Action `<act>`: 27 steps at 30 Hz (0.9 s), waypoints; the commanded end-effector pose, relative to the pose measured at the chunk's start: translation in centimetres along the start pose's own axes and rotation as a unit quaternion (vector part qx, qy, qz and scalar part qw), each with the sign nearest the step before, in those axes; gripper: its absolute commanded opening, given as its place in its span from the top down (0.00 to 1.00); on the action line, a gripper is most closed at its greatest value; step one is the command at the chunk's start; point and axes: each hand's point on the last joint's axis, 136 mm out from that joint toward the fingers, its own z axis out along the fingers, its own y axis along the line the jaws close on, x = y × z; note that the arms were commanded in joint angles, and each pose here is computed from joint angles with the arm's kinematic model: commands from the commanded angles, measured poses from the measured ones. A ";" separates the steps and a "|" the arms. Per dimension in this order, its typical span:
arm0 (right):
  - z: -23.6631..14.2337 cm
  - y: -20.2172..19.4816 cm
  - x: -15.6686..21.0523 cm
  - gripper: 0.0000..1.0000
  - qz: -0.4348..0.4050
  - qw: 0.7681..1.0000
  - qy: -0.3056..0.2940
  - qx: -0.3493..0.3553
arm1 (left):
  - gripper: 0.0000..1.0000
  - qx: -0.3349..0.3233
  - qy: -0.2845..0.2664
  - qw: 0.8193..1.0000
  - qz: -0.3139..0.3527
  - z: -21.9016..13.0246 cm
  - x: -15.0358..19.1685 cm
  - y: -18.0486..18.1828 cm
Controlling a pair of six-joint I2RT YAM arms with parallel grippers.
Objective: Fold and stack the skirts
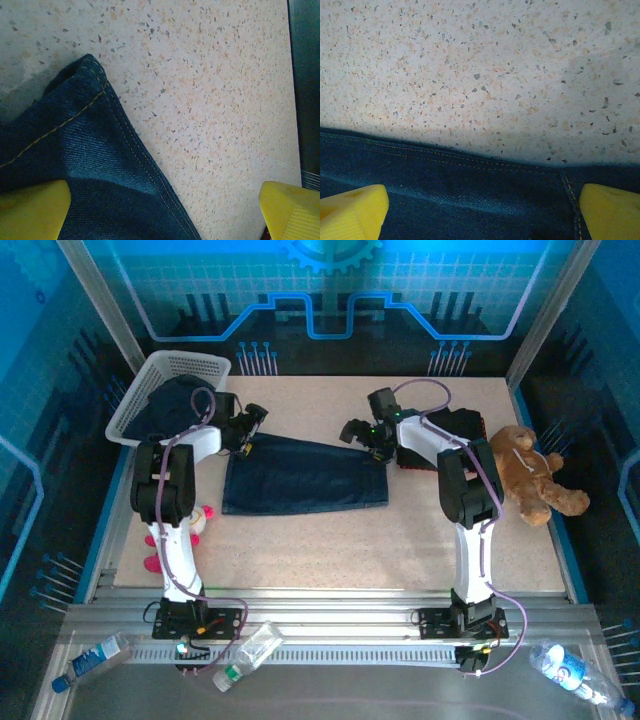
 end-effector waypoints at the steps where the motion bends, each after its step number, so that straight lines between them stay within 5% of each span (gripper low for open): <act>1: -3.5 1.3 -0.1 0.00 -0.012 1.000 -0.012 -0.016 | 0.01 0.027 0.030 0.998 0.048 -3.3 1.2 -3.8; 6: -6.8 1.0 2.3 0.00 -0.006 1.000 -0.020 -0.020 | 0.01 0.047 0.026 0.987 0.150 -8.3 4.5 -8.8; 12: -9.0 -3.3 6.2 0.00 0.046 0.998 -0.041 -0.014 | 0.04 0.045 0.060 0.980 0.184 -10.9 11.1 -7.5; 15: -8.9 -5.2 8.0 0.01 0.063 0.997 -0.047 -0.029 | 0.20 0.034 0.095 0.978 0.181 -10.8 14.7 -5.5; 21: -7.2 -6.5 11.9 0.08 0.123 0.988 0.013 -0.094 | 0.68 -0.029 0.169 0.972 0.163 -10.4 20.7 -0.8; 27: -6.2 -6.6 12.7 0.13 0.159 0.979 0.018 -0.124 | 0.87 -0.082 0.195 0.967 0.139 -9.5 22.7 3.9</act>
